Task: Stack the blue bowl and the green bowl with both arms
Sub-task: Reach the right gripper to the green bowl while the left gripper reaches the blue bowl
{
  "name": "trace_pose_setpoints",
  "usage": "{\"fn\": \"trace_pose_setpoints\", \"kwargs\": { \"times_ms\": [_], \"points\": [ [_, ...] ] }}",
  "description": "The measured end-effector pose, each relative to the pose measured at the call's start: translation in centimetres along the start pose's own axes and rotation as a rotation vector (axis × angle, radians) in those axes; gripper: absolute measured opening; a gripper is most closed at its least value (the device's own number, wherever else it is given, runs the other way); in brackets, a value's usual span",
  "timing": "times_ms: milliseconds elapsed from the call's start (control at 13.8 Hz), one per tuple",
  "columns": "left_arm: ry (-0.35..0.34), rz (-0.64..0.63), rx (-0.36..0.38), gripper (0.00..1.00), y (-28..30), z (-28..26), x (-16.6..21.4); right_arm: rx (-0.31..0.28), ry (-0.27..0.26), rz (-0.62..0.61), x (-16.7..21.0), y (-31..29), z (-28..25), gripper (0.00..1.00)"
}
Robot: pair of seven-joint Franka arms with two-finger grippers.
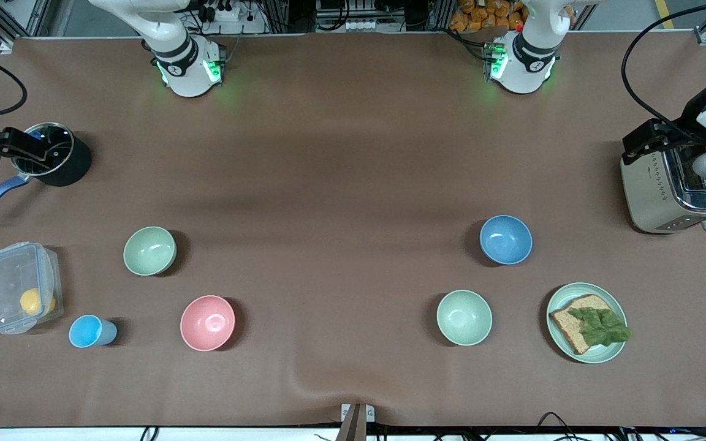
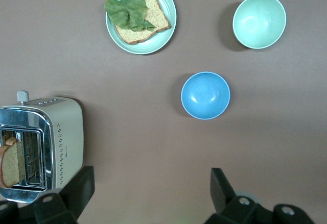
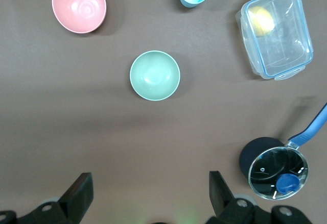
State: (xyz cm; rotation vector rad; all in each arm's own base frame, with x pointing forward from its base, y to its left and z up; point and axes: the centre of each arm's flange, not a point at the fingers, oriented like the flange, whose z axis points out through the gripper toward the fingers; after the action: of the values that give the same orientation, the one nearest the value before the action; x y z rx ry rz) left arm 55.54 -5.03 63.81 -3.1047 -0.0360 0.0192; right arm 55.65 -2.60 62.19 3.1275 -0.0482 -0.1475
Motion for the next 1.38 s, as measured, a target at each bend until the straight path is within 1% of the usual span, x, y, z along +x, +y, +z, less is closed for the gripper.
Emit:
{"fn": "trace_pose_setpoints", "kwargs": {
  "times_ms": [363,508,654,799,944,1017,1089,1235,1380],
  "points": [
    [-0.003,-0.002,0.0,1.0,-0.1,0.1,0.1,-0.013,-0.002,-0.002,-0.1,-0.1,-0.1,1.0],
    [-0.017,0.0,0.0,1.0,0.0,0.9,0.4,-0.013,-0.001,-0.001,-0.1,0.0,-0.1,1.0],
    [-0.035,0.001,-0.003,1.0,0.1,3.2,1.7,-0.013,-0.011,0.005,-0.2,0.3,0.0,1.0],
    [-0.048,0.004,-0.011,1.0,0.3,7.3,4.0,-0.009,-0.04,0.036,0.0,2.0,1.0,1.0],
    [-0.066,0.01,-0.02,1.0,0.8,12.6,6.2,-0.004,-0.083,0.068,1.5,4.0,4.0,1.0],
    [-0.07,0.013,-0.024,1.0,1.0,15.4,6.8,0.006,-0.107,0.083,2.7,4.9,6.1,1.0],
    [-0.068,0.016,-0.028,1.0,1.3,18.2,7.1,0.028,-0.127,0.1,4.2,5.8,8.8,1.0],
    [-0.054,0.022,-0.035,1.0,1.7,24.1,6.7,0.083,-0.157,0.142,7.3,8.0,15.2,1.0],
    [-0.055,0.028,-0.04,1.0,2.1,29.7,5.2,0.107,-0.173,0.17,9.9,9.6,21.4,1.0]
  ]
}}
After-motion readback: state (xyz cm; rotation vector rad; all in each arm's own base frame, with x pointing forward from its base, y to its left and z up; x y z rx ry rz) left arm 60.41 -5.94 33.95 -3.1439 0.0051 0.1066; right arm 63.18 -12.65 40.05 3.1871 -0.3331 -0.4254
